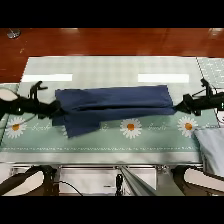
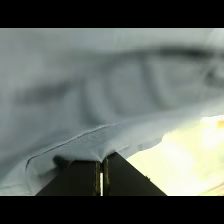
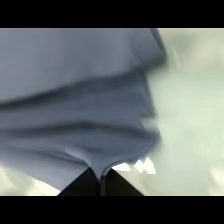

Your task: Fold the shirts.

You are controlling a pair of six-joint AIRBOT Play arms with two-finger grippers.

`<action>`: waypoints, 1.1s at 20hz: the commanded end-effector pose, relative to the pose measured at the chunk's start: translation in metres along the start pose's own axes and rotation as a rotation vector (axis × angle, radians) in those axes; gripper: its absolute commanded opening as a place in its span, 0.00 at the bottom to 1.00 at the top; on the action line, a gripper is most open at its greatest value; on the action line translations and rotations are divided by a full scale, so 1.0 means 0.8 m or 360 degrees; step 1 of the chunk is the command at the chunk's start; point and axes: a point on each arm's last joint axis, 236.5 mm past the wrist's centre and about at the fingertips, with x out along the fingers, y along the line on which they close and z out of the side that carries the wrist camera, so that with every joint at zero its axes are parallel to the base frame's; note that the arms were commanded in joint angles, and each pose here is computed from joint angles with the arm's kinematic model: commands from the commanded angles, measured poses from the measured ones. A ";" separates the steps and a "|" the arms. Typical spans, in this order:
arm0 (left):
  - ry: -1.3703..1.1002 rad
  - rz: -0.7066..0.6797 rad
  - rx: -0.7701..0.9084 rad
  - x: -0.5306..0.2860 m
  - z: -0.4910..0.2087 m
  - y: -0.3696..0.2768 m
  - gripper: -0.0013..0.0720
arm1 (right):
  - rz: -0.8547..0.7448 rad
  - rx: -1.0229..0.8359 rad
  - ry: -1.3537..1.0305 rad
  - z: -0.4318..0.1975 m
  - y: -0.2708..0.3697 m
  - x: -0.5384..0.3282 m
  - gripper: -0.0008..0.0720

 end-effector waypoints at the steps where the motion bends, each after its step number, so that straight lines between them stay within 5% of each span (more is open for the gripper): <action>1: -0.0070 -0.0045 -0.0035 0.007 0.084 -0.007 0.06 | 0.0219 0.0011 -0.0139 0.071 0.042 0.007 0.05; 10: 0.0100 -0.0095 -0.0083 0.049 0.171 -0.009 0.06 | 0.0197 -0.0019 -0.0061 0.147 0.059 0.072 0.05; 11: 0.0105 -0.0095 -0.0086 0.051 0.172 -0.007 0.16 | 0.0195 -0.0013 -0.0055 0.148 0.056 0.075 0.13; 12: 0.0101 -0.0088 -0.0080 0.048 0.174 -0.006 0.61 | 0.0198 -0.0001 -0.0055 0.149 0.054 0.073 0.60; 13: 0.0108 -0.0056 -0.0069 0.038 0.176 0.001 0.97 | 0.0199 -0.0022 -0.0048 0.150 0.051 0.065 0.88; 19: -0.0012 0.0471 -0.0296 -0.103 0.166 0.120 0.97 | -0.0113 0.0121 0.0106 0.127 -0.061 -0.013 0.87; 22: -0.0369 0.0338 -0.0302 -0.113 0.176 0.091 0.97 | 0.0029 0.0093 0.0175 0.116 -0.049 0.015 0.86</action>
